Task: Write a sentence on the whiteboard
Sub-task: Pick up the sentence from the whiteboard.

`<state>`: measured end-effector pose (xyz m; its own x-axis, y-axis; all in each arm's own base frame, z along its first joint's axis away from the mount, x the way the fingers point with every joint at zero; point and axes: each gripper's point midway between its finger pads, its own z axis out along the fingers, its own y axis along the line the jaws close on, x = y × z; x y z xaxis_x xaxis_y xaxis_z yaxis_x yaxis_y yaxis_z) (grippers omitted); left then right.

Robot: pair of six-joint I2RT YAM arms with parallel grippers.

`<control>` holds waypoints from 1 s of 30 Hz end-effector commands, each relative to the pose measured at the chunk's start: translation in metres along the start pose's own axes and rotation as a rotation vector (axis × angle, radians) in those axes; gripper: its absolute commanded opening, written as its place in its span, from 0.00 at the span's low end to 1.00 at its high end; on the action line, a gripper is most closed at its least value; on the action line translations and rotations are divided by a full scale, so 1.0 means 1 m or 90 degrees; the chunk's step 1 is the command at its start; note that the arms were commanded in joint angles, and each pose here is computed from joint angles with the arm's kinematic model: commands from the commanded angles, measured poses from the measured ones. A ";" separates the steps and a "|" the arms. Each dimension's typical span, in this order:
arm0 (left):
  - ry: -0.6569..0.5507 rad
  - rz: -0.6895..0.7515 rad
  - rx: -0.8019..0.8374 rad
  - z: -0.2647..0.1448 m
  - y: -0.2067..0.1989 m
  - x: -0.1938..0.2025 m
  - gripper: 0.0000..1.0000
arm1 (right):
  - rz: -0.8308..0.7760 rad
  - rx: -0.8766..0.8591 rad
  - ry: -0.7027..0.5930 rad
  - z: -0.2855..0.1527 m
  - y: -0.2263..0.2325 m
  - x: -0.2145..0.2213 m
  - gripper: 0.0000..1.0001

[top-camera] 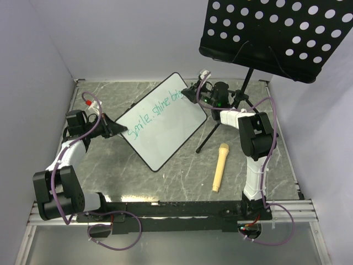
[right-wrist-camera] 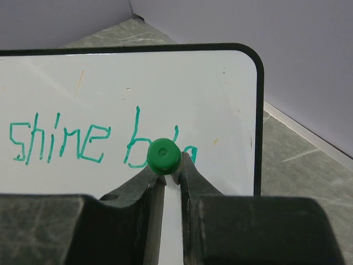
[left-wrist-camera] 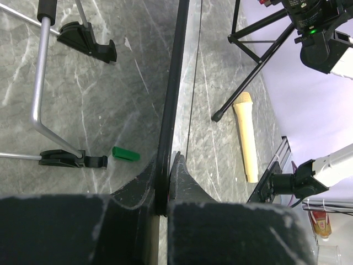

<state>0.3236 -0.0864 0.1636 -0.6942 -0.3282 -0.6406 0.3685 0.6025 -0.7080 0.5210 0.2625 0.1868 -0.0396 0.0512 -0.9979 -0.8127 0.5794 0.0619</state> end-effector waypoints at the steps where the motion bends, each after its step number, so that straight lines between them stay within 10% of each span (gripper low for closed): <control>1: -0.033 0.139 -0.138 -0.002 0.049 -0.013 0.01 | -0.040 -0.033 -0.064 0.008 0.015 -0.060 0.00; 30: -0.026 0.147 -0.121 -0.001 0.046 -0.010 0.01 | -0.050 0.020 -0.049 0.036 -0.037 -0.061 0.00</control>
<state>0.3229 -0.0875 0.1651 -0.6925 -0.3231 -0.6451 0.3809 0.5956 -0.7072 0.5643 0.2693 0.2299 0.0166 0.0634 -0.9979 -0.7983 0.6017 0.0249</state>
